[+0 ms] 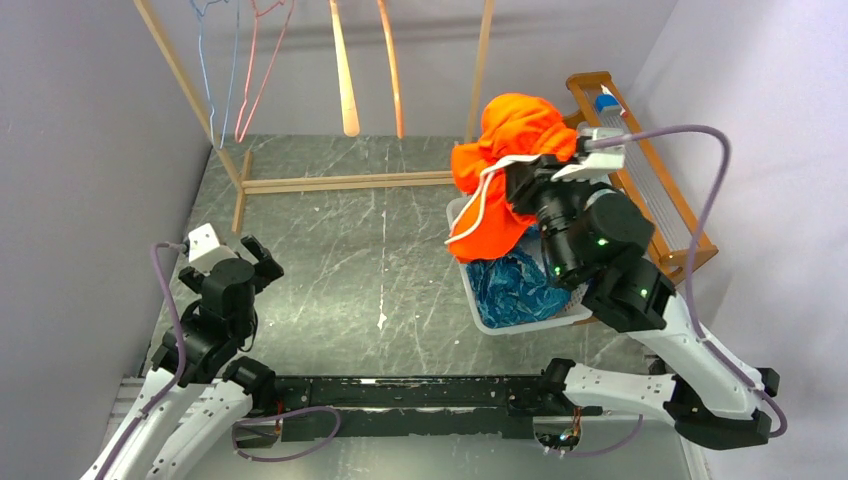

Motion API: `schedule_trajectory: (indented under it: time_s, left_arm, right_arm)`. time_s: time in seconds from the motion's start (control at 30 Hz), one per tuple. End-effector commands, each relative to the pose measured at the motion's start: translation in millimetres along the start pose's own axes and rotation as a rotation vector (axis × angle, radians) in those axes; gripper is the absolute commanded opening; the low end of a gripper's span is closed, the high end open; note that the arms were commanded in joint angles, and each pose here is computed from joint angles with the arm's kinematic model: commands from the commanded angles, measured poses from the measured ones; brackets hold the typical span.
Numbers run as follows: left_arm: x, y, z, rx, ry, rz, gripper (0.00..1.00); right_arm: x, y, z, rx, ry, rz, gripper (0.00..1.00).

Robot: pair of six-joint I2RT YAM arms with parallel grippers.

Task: Remove the shorts from the hanger
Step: Place the shorts in the basket.

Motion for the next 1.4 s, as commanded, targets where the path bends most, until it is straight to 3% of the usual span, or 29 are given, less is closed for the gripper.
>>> schedule_trajectory:
  time_s: [0.0,0.23,0.47,0.6,0.7,0.9,1.07,1.17,1.3,1.33,1.37]
  left_arm:
    - [-6.6,-3.6,-1.4,0.009,-0.006,-0.007,0.96]
    - [-5.7,-4.0,-0.8,0.01,-0.004,-0.003,0.96]
    - [-4.7,-5.0,0.0,0.014,0.001,0.003,0.96]
    - [-3.4,-7.3,1.4,0.026,0.005,0.015,0.96]
    - [-1.9,-9.1,2.7,0.03,0.015,0.029,0.96]
    - [-1.8,-8.7,2.1,0.019,0.025,0.024,0.96]
    - [-3.5,-7.4,0.3,0.028,0.012,0.013,0.95]
    - [-4.2,-6.3,-0.6,0.027,0.008,0.006,0.95]
    - [-3.8,-7.6,-0.3,0.034,0.011,0.009,0.95]
    - [-3.6,-7.7,0.0,0.032,0.013,0.012,0.95]
    - [-3.4,-7.4,0.2,0.029,0.014,0.014,0.95]
  right_arm:
    - [-35.9,-27.7,-2.2,0.187,-0.083,-0.094,0.02]
    - [-17.1,-45.0,-0.4,0.376,-0.02,-0.24,0.0]
    - [95.9,-75.5,-2.2,0.498,0.193,-0.284,0.0]
    - [165.0,-91.8,10.3,0.456,0.409,-0.246,0.0]
    - [214.8,-113.0,9.7,0.527,0.561,-0.161,0.0]
    - [282.4,-153.5,4.2,0.621,0.712,-0.008,0.0]
    - [332.2,-151.2,-4.0,0.567,0.843,0.093,0.11]
    - [339.6,-147.8,-5.1,0.55,0.874,0.115,0.16]
    - [310.8,-150.9,1.1,0.576,0.808,0.078,0.19]
    - [300.1,-151.3,2.2,0.576,0.778,0.071,0.22]
    - [289.8,-151.5,3.1,0.575,0.748,0.068,0.33]
Point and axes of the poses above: each gripper's point midway between its finger pads, its own z axis out along the fingers, its own y axis along the line the jaws close on, x = y × z, the point moved 6 cm from there along -z, back along the fingers, and after that the axes turned 5 degrees about -z, right-handed, at the moved point
